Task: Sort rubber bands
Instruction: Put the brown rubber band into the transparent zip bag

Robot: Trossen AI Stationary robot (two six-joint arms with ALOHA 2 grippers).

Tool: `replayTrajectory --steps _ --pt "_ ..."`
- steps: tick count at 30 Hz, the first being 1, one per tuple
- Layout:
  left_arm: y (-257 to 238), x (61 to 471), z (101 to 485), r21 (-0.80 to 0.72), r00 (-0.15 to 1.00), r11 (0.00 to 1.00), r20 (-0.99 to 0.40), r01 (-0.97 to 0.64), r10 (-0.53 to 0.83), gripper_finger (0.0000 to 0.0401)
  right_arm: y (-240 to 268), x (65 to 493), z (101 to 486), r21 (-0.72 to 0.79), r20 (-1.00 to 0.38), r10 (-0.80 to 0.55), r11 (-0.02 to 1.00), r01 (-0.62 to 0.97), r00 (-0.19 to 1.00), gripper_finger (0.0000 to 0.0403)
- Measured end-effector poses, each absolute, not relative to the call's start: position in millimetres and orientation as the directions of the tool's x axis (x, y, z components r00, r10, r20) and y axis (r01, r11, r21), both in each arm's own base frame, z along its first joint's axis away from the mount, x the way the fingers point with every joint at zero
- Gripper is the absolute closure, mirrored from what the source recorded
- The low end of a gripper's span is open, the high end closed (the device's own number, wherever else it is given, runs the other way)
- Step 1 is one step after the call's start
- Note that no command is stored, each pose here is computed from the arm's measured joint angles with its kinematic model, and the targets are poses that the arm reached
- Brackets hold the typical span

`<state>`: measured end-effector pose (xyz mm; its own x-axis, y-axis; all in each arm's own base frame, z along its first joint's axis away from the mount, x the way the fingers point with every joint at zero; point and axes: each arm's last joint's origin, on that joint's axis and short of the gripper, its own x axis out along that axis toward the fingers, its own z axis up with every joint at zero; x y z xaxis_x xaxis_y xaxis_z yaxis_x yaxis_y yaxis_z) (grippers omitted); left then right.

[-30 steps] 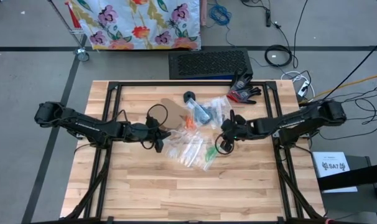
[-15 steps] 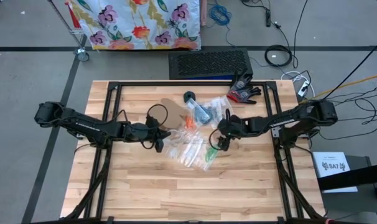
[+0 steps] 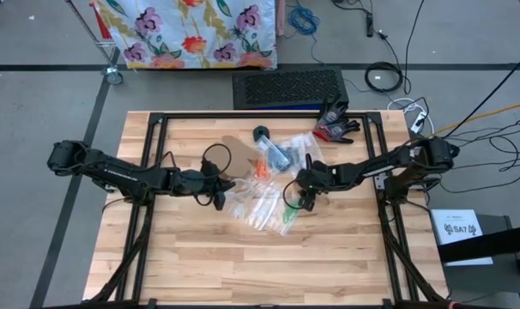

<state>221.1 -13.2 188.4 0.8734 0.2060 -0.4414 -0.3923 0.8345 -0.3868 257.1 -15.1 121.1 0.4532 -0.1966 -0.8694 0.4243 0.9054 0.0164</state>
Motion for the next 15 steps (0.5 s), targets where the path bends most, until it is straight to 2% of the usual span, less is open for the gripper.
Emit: replayTrajectory --steps 4,6,10,15 --pt "-13.1 221.1 188.4 -0.387 0.873 0.834 -0.441 -0.393 0.207 0.0401 -15.2 260.8 122.5 0.009 -0.849 -0.194 0.924 0.381 0.492 0.0344" --pt "-13.1 221.1 188.4 -0.386 0.873 0.833 -0.441 -0.395 0.209 0.0401 -15.7 261.3 122.7 0.000 -0.844 -0.200 0.928 0.374 0.497 0.0386" --pt "-13.1 221.1 188.4 -0.387 0.873 0.833 -0.441 -0.395 0.209 0.0401 -16.4 264.3 128.2 0.006 -0.831 -0.223 0.913 0.408 0.509 0.0394" --pt "-11.2 220.7 188.1 -0.371 0.863 0.825 -0.440 -0.427 0.249 0.0401 -8.2 289.2 166.3 0.029 -0.742 -0.213 0.937 0.347 0.636 0.0400"
